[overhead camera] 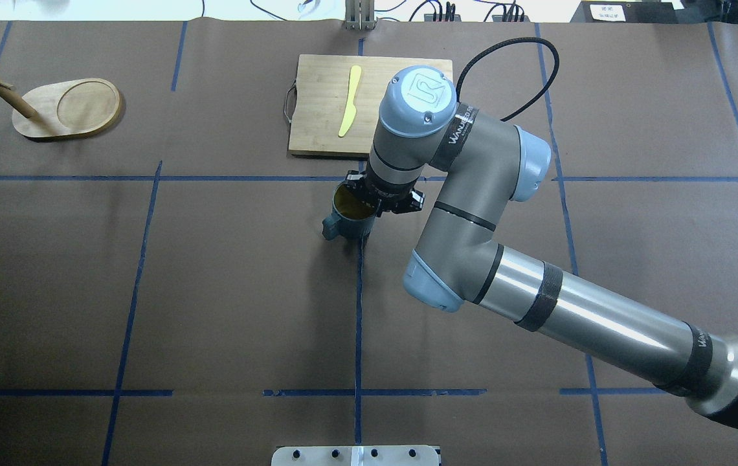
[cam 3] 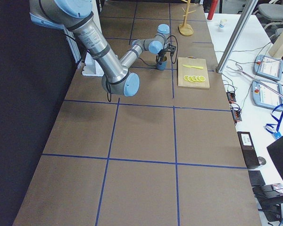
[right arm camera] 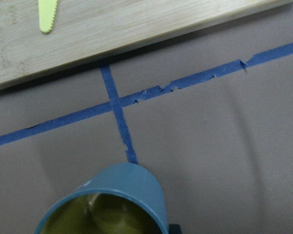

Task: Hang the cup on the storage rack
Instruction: 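Set the teal mug down near the cutting board and release it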

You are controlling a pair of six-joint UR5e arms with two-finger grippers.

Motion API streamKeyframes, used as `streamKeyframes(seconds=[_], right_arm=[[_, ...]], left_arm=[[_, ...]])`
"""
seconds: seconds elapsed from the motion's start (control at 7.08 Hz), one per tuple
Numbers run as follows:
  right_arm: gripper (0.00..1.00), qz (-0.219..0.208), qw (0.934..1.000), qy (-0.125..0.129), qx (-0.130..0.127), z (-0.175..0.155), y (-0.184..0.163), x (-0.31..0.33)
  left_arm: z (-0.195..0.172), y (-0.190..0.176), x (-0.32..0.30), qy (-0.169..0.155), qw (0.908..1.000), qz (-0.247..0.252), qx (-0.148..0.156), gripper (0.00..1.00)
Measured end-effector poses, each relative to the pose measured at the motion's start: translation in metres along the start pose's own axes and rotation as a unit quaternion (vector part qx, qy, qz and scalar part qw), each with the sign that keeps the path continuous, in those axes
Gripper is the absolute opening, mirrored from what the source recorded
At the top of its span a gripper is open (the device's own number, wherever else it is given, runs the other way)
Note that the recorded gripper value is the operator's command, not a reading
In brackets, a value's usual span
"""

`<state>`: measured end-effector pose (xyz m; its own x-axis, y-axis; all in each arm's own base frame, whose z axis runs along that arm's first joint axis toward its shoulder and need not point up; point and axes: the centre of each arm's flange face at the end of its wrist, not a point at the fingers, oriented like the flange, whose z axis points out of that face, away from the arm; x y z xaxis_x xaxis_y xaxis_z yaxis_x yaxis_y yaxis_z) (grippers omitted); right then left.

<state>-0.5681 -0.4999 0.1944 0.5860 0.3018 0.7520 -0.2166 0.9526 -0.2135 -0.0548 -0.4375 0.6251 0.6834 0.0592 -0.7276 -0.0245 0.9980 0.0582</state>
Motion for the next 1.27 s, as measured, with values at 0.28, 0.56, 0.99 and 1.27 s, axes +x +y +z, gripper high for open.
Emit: streamKeyframes(seconds=[0.28, 0.56, 0.99, 1.27], right_arm=[[1.0, 0.008, 0.9999, 0.01, -0.003, 0.001, 0.003, 0.002], [1.0, 0.016, 0.9998, -0.008, -0.001, -0.023, 0.012, -0.002], [1.0, 0.023, 0.9972, -0.071, -0.008, -0.112, -0.008, 0.041], [1.0, 0.035, 0.9957, -0.086, -0.006, -0.155, -0.042, 0.114]], left_arm=[[-0.001, 0.0, 0.001, 0.0, 1.0, 0.001, 0.001, 1.0], [-0.008, -0.002, 0.011, 0.003, 0.9999, 0.011, 0.01, 1.0], [-0.026, -0.019, 0.08, 0.011, 0.9921, 0.113, 0.053, 1.0], [-0.02, -0.037, 0.163, 0.035, 0.9629, 0.248, 0.099, 0.93]])
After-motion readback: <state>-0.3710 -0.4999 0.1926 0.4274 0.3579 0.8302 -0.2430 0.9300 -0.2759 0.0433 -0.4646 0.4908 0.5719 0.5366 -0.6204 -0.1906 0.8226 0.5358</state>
